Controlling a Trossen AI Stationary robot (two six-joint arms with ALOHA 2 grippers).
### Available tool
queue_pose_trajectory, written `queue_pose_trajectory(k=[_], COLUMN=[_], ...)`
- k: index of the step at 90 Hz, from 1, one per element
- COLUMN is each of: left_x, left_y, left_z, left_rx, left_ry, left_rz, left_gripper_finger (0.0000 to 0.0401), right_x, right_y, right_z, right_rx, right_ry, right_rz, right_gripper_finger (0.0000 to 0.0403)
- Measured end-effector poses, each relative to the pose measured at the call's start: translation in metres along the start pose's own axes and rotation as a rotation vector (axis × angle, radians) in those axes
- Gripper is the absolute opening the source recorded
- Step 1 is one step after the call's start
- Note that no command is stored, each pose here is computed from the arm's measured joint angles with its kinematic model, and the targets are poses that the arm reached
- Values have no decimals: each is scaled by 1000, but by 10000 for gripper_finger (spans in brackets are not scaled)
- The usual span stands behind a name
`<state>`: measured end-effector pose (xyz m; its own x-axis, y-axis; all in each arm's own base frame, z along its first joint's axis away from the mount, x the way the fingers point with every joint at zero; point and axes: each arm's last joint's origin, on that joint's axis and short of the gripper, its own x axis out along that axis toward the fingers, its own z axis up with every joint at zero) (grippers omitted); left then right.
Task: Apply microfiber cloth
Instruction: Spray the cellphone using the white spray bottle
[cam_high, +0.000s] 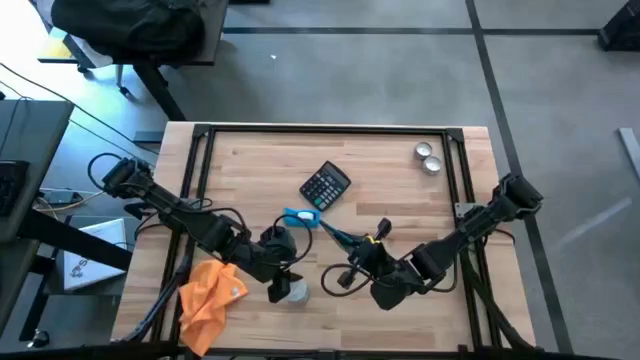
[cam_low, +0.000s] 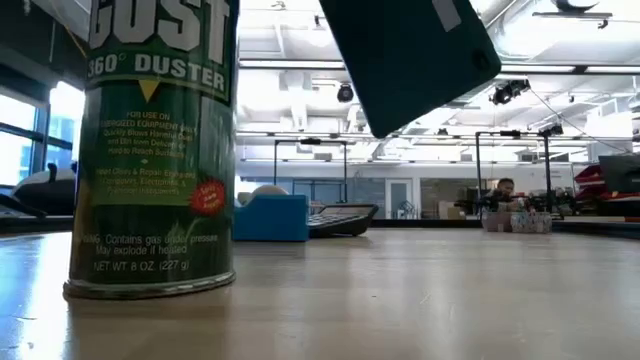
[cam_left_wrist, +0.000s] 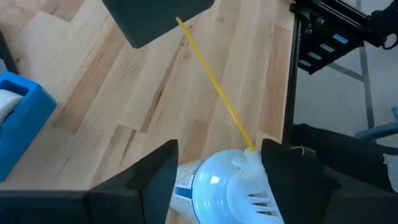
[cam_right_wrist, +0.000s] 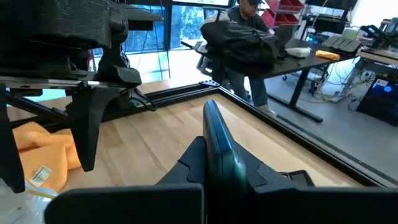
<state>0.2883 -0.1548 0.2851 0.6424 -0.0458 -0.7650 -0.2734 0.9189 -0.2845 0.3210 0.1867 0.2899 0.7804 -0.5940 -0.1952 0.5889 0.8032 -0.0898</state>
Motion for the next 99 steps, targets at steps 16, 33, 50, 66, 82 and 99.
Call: queue_pose_trajectory(k=[16,33,50,66,82,99], left_x=[0,-9,-17,-20,-20,-22], left_y=[-2,-9,-13,-14,-15,-19], left_z=[1,10,16,19,19,16], left_rx=[36,104,182,200,197,205], left_ry=[-12,-46,-82,-101,-107,-44], left_rz=[-32,-59,-28,-29,-35,-123], left_gripper_finger=[184,172,171,152,106,27], right_x=[0,0,0,0,0,0], right_y=[0,0,0,0,0,0], right_z=[0,0,0,0,0,0], right_rx=[-5,-15,-23,-23,-23,-25], right_ry=[0,0,0,0,0,1], right_rz=[0,0,0,-1,0,0], right_gripper_finger=[1,1,1,1,1,1])
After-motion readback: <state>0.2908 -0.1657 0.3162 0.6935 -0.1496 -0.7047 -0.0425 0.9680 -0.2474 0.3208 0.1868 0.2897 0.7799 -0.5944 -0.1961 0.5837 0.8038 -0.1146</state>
